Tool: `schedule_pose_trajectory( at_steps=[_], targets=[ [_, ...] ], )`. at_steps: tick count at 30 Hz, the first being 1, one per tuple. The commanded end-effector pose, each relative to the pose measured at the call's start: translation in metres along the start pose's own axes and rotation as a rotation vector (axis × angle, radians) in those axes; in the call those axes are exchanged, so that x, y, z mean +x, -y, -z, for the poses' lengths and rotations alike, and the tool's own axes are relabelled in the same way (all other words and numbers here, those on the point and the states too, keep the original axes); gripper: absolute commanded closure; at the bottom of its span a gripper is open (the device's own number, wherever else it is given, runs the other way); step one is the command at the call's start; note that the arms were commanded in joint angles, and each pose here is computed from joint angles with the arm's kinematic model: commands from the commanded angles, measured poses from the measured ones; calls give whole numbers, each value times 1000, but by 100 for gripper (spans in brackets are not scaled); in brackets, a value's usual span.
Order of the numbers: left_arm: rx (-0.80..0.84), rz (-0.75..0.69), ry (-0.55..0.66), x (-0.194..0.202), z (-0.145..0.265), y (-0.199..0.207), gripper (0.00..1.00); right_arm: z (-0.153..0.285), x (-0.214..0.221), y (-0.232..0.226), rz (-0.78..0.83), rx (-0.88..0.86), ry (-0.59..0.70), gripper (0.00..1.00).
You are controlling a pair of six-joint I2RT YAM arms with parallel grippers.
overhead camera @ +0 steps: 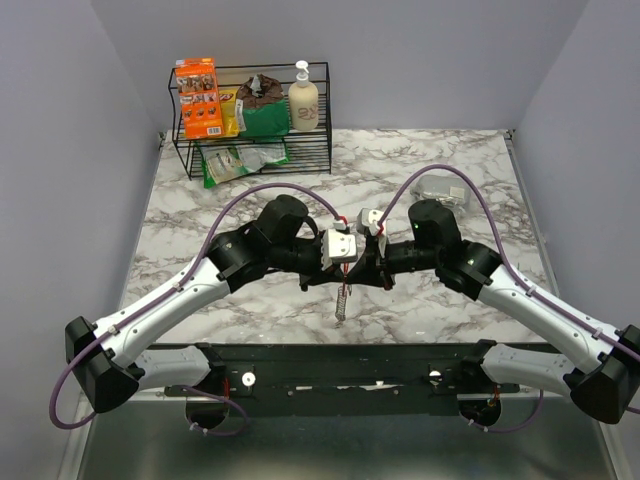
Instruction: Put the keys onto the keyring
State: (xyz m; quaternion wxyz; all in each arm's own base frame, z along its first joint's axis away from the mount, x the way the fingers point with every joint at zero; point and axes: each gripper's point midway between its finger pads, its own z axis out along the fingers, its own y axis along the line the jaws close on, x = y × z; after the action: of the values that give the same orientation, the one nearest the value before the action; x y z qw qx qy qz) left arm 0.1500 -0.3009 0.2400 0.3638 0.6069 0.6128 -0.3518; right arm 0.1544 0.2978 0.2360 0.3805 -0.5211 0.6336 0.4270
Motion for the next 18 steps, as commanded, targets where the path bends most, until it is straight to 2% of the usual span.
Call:
schedule_pose_trajectory(
  at_steps=[1, 4, 6, 11, 12, 14, 18],
  targets=[
    [-5, -39, 21, -11, 6, 1, 89, 4, -14, -3, 42, -8, 44, 99],
    [-4, -32, 24, -12, 4, 1, 93, 3, -15, -4, 44, -14, 45, 99],
    [-5, -35, 29, -14, 4, 0, 100, 2, -14, -4, 43, -15, 44, 100],
    [-22, -40, 74, -17, 4, -1, 100, 2, -15, -1, 38, -2, 43, 98],
    [-36, -45, 92, -19, 7, 0, 100, 3, -16, 0, 38, 6, 44, 91],
    [-56, -36, 131, -21, 5, -2, 100, 5, -20, 2, 36, 31, 57, 84],
    [-101, -28, 238, -32, 11, -2, 100, 12, -32, 4, 35, 81, 116, 56]
  ],
)
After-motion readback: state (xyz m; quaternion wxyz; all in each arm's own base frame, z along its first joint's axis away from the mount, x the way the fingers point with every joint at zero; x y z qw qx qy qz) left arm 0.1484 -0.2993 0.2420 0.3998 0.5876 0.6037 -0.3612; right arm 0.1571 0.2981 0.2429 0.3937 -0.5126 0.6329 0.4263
